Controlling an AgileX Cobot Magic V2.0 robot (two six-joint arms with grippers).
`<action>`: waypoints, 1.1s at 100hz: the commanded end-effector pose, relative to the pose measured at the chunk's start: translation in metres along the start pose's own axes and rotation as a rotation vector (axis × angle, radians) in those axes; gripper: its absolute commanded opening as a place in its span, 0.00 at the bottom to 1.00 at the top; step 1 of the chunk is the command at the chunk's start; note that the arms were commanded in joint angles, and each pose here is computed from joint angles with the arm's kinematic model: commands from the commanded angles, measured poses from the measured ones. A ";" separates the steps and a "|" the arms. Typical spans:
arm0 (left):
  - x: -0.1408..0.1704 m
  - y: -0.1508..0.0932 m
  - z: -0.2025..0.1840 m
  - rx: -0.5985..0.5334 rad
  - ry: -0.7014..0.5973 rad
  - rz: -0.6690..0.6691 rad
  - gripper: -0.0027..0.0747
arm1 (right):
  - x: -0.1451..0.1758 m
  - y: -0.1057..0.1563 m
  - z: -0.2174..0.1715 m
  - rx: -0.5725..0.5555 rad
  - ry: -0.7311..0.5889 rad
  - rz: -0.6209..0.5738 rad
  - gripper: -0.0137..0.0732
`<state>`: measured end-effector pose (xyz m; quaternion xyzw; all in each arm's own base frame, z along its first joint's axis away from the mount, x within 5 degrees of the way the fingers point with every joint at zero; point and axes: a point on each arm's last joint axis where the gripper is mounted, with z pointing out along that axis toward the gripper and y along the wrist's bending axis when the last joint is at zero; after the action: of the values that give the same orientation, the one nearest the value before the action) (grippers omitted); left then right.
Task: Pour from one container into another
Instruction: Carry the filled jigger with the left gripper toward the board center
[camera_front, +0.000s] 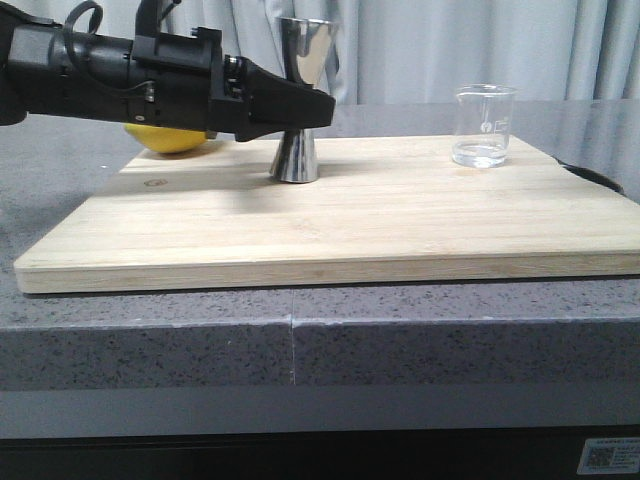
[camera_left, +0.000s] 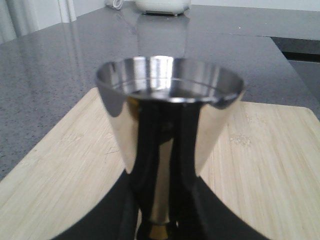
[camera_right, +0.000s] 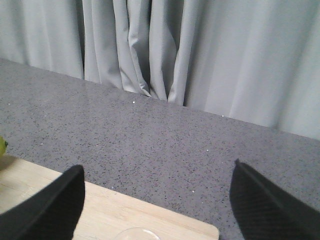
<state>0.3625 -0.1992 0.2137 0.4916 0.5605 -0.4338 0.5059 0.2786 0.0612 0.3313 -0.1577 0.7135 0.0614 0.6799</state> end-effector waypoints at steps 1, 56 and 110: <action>-0.039 -0.002 -0.009 0.023 -0.167 0.036 0.01 | -0.024 -0.001 -0.008 -0.009 -0.134 -0.017 0.78; -0.039 -0.002 -0.009 0.021 -0.166 0.036 0.01 | -0.025 -0.001 -0.008 -0.012 -0.145 -0.017 0.78; -0.039 -0.002 -0.009 0.021 -0.166 0.036 0.06 | -0.025 -0.001 -0.008 -0.013 -0.147 -0.017 0.78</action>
<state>0.3646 -0.1954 0.2137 0.4887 0.5631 -0.4311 0.5082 0.2785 0.0619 0.3328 -0.1588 0.7077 0.0645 0.6854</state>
